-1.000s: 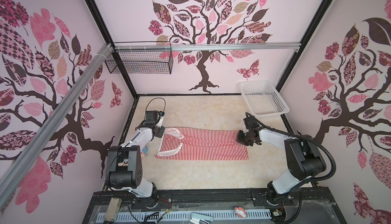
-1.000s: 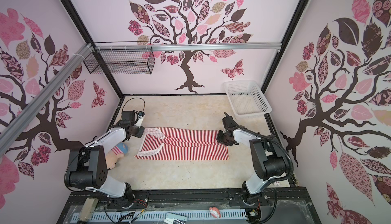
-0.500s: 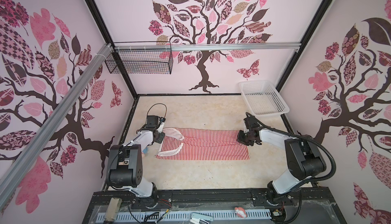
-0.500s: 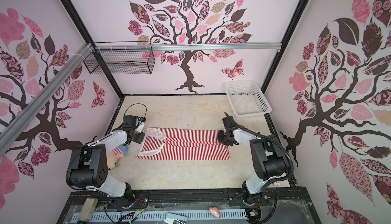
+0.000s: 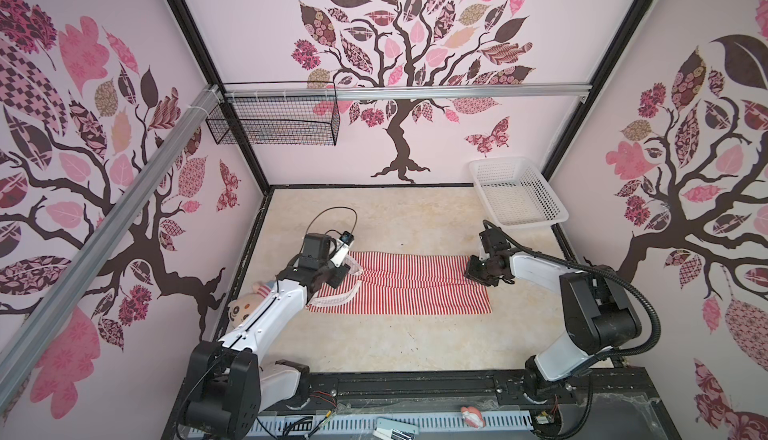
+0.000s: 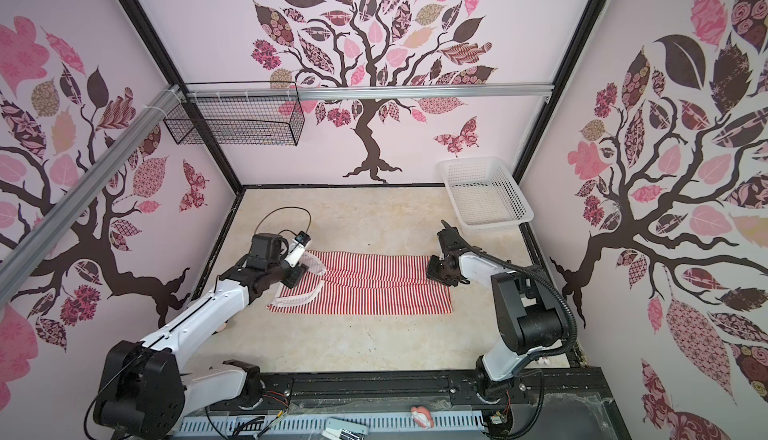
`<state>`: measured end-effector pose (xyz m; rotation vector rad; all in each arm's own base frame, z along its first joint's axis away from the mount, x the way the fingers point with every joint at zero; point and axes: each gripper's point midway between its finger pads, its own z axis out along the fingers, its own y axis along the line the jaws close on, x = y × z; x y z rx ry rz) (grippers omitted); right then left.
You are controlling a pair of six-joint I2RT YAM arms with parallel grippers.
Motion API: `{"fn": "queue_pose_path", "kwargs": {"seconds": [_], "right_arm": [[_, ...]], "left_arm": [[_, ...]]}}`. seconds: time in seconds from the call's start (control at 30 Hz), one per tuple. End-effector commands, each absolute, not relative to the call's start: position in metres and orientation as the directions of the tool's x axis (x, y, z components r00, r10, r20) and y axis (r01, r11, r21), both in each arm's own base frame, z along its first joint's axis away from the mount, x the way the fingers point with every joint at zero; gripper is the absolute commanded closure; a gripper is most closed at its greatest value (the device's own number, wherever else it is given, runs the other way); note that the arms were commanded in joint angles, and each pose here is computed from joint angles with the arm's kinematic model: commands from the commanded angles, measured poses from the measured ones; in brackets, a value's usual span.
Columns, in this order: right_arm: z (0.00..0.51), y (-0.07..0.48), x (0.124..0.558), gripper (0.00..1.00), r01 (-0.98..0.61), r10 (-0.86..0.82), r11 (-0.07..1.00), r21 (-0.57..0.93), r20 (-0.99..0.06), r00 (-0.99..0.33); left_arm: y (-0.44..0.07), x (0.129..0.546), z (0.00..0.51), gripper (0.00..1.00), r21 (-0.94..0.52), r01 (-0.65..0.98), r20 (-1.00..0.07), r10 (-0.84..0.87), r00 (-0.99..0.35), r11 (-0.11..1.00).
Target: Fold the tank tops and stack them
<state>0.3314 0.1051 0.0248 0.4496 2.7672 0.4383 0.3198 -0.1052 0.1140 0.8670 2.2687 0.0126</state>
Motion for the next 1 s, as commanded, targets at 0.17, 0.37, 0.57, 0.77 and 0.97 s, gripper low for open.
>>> {"fn": "queue_pose_path", "kwargs": {"seconds": [0.17,0.37,0.57,0.77,0.97], "right_arm": [[0.022,0.1,0.326,0.62,0.279,0.358,0.902,0.329,-0.212,-0.909],[0.024,0.1,0.327,0.61,0.278,0.359,0.903,0.328,-0.218,-0.908],[0.024,0.1,0.328,0.61,0.279,0.361,0.903,0.327,-0.221,-0.906],[0.023,0.101,0.329,0.61,0.279,0.361,0.901,0.333,-0.219,-0.906],[0.022,0.102,0.328,0.61,0.28,0.363,0.898,0.338,-0.215,-0.907]], "left_arm": [[-0.133,0.331,0.08,0.42,0.23,0.686,-0.497,0.69,-0.527,0.69],[-0.148,0.344,0.073,0.42,0.187,0.717,-0.488,0.697,-0.526,0.672],[-0.152,0.345,0.059,0.43,0.157,0.738,-0.446,0.714,-0.54,0.656],[-0.154,0.336,0.062,0.42,0.138,0.754,-0.449,0.72,-0.53,0.642],[-0.146,0.346,0.048,0.44,0.178,0.736,-0.4,0.731,-0.553,0.653]]}}
